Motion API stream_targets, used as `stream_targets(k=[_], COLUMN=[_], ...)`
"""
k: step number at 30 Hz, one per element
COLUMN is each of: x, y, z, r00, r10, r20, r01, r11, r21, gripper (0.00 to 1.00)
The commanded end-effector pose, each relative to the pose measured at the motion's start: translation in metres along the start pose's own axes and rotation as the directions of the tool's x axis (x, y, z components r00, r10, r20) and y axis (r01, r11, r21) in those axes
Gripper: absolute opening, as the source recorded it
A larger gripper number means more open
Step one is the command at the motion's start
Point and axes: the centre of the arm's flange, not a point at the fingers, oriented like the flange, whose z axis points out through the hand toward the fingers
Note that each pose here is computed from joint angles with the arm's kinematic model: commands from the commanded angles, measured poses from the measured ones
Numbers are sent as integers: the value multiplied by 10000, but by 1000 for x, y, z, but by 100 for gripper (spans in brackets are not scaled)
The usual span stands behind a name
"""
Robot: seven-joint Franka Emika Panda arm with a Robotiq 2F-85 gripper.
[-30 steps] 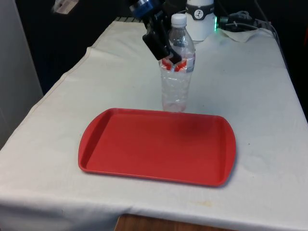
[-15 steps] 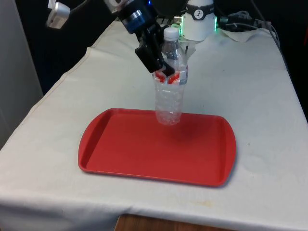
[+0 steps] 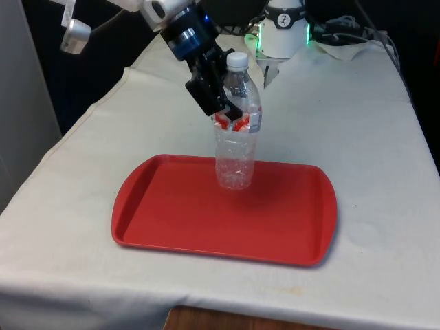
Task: Place the bottle upright on the tray.
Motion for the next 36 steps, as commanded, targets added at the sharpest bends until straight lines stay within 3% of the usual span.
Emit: stream_targets(k=[1, 4, 8, 9, 13, 36], x=[0, 0, -1, 0, -4, -15], y=[1, 6, 8, 7, 8, 6], z=[0, 2, 3, 3, 5, 19], r00=[10000, 9998, 9997, 9999, 9995, 9995], r10=[5, 64, 83, 57, 105, 183], r20=[14, 184, 241, 128, 297, 271], r01=[-5, -66, -85, -57, -109, -191], r11=[10000, 10000, 9999, 10000, 9999, 9995], r21=[-16, 65, 95, 38, 127, 260], gripper=[33, 33, 33, 33, 33, 33])
